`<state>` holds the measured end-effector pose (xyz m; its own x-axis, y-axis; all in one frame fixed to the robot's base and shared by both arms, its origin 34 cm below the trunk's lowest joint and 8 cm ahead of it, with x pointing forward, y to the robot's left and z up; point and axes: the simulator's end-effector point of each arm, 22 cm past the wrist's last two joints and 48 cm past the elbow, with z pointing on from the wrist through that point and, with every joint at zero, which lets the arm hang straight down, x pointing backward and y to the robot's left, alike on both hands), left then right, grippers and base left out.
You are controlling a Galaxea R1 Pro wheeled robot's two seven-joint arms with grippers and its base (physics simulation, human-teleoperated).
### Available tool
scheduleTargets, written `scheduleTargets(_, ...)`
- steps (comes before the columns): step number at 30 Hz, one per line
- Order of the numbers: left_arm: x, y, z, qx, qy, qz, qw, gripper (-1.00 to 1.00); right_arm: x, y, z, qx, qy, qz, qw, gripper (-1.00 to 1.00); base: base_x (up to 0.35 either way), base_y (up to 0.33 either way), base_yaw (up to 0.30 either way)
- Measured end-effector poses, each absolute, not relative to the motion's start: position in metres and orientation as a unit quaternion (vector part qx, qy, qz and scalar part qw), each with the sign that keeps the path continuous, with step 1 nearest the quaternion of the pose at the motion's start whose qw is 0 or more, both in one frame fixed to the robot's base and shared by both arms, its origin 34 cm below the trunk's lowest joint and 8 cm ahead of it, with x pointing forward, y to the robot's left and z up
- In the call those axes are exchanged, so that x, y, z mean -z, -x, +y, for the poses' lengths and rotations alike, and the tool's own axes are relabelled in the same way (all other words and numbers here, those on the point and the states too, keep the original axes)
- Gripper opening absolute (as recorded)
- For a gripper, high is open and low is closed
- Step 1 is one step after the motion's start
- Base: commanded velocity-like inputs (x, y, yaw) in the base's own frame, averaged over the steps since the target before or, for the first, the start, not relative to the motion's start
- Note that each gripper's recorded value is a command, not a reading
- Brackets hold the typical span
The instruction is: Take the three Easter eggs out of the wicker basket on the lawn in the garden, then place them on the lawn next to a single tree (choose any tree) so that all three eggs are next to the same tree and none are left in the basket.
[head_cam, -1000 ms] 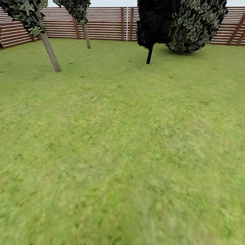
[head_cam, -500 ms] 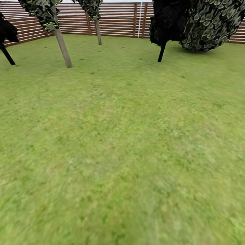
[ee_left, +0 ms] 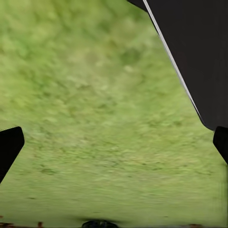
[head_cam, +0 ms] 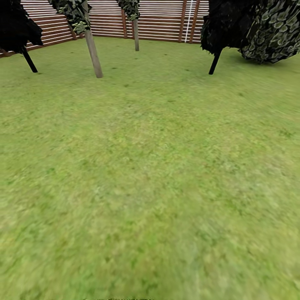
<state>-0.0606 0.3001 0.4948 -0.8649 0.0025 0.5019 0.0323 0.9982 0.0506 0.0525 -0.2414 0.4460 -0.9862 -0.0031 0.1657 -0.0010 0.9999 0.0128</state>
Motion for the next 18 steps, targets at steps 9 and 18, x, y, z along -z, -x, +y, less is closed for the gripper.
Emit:
scheduleTargets(9, -0.497, 0.0641, 0.3002, 0.029, 0.009, -0.964, 0.265, 1.0, -0.447, -0.0484, -0.2415, 0.006, -0.001, -0.996, 0.089, 1.0, 0.0, 0.0, 0.201)
scheduleTargets(18, -0.4986, 0.0666, 0.3003, 0.029, 0.009, -0.963, 0.269, 1.0, -0.4477, -0.0456, -0.2412, 0.007, -0.002, -0.996, 0.092, 1.0, 0.0, 0.0, 0.181)
